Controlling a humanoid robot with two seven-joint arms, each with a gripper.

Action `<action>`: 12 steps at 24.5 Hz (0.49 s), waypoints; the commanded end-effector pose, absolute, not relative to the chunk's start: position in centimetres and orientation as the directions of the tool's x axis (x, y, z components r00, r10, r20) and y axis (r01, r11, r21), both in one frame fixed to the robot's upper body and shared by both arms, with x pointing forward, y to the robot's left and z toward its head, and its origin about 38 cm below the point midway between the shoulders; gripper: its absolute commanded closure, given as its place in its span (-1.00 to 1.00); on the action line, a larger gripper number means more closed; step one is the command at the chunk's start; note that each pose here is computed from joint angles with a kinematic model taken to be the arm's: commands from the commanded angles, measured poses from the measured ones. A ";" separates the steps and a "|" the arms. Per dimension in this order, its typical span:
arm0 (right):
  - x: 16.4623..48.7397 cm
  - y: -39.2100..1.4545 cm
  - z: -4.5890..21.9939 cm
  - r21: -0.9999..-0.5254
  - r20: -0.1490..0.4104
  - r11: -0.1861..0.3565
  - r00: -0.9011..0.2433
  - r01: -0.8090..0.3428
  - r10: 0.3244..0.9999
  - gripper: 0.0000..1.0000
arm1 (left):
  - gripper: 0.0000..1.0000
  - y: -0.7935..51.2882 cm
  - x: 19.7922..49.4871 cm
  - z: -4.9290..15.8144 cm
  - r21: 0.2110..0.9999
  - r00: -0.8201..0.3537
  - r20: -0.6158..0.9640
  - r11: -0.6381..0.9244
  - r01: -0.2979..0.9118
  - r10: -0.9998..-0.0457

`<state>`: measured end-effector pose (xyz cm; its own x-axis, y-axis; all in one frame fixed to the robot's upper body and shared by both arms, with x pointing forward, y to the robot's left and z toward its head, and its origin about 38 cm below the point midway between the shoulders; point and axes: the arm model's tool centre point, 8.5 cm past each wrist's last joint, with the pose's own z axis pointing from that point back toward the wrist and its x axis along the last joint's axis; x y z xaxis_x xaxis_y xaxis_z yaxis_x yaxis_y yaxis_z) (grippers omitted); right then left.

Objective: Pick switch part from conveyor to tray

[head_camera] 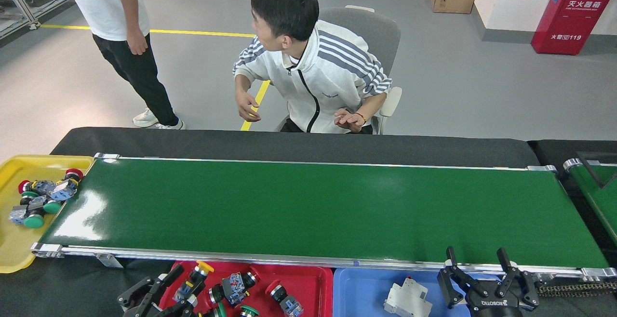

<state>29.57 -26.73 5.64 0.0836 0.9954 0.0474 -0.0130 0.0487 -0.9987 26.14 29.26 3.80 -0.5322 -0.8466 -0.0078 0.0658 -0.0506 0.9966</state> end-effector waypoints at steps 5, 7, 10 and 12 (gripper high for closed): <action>29.6 -26.7 6.3 -0.999 0.053 0.052 0.082 0.011 0.995 -0.98 | -1.00 30.1 25.8 4.5 0.999 -0.469 -0.008 -0.030 0.041 -0.883; 29.6 -26.6 6.3 -0.999 0.054 0.053 0.078 0.011 0.996 -0.98 | -1.00 31.7 25.8 4.7 0.999 -0.363 -0.003 -0.015 0.032 -0.932; 29.7 -26.6 6.3 -0.999 0.052 0.051 0.073 0.014 0.996 -0.98 | -1.00 35.6 25.7 5.1 0.998 -0.174 -0.027 -0.037 0.053 -0.984; 29.7 -26.6 6.3 -0.998 0.056 0.055 0.068 0.014 0.996 -0.98 | -1.00 37.2 25.6 5.3 0.998 -0.087 -0.044 -0.048 0.050 -0.995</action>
